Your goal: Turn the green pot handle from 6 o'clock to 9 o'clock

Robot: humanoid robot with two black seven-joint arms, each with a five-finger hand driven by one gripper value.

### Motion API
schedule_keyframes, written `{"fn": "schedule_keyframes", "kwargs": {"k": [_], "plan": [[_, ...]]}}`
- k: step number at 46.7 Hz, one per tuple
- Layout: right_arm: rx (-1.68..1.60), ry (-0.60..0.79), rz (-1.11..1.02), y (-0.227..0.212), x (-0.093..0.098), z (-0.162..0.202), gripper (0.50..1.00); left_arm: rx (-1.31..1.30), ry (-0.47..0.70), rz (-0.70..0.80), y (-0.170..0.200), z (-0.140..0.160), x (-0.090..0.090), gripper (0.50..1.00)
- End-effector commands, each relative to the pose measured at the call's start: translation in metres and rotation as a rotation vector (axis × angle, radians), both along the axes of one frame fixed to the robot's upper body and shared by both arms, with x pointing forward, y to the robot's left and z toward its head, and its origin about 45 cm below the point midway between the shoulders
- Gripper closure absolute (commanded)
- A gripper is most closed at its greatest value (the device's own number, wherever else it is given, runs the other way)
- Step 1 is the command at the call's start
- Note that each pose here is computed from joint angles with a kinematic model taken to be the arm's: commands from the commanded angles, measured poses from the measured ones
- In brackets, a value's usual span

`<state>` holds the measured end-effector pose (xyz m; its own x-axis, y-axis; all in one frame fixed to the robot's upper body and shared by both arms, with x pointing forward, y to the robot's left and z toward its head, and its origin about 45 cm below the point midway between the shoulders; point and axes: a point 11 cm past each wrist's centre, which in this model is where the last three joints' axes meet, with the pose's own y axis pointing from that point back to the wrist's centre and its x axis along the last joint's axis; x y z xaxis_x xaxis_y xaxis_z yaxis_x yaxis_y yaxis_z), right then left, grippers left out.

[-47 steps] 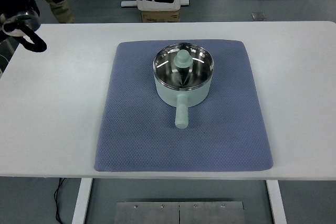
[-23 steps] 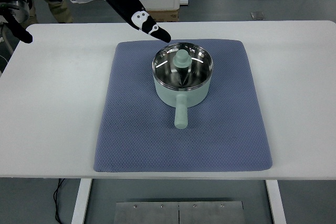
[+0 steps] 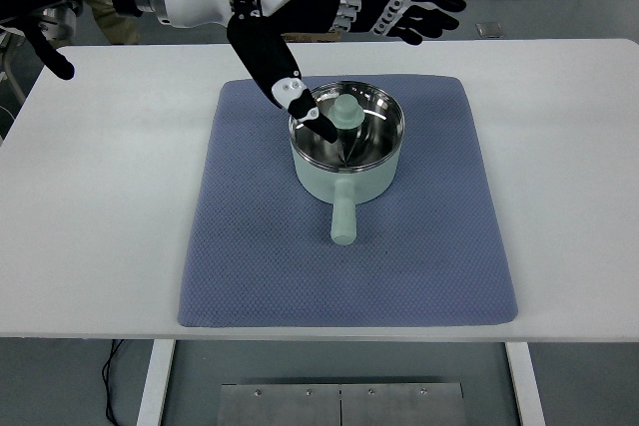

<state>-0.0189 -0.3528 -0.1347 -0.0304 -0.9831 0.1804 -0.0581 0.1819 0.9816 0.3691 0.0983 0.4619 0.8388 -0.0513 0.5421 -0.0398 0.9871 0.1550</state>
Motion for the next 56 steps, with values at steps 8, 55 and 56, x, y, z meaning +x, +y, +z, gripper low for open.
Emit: {"fn": "schedule_keyframes", "kwargs": {"k": [8,55,56], "plan": [[-0.001,0.000,0.000,0.000,0.000,0.000,0.500,0.072,-0.057,-0.047,-0.009,-0.008,-0.006,0.500],[0.000,0.000,0.000,0.000,0.000,0.000,0.500,0.541,-0.298,-0.359,-0.063,-0.092,-0.038,0.500],[-0.001,0.002,-0.001,0.000,-0.001,0.000,0.500,0.546,-0.303,-0.362,-0.063,-0.093,-0.039,0.500]]}}
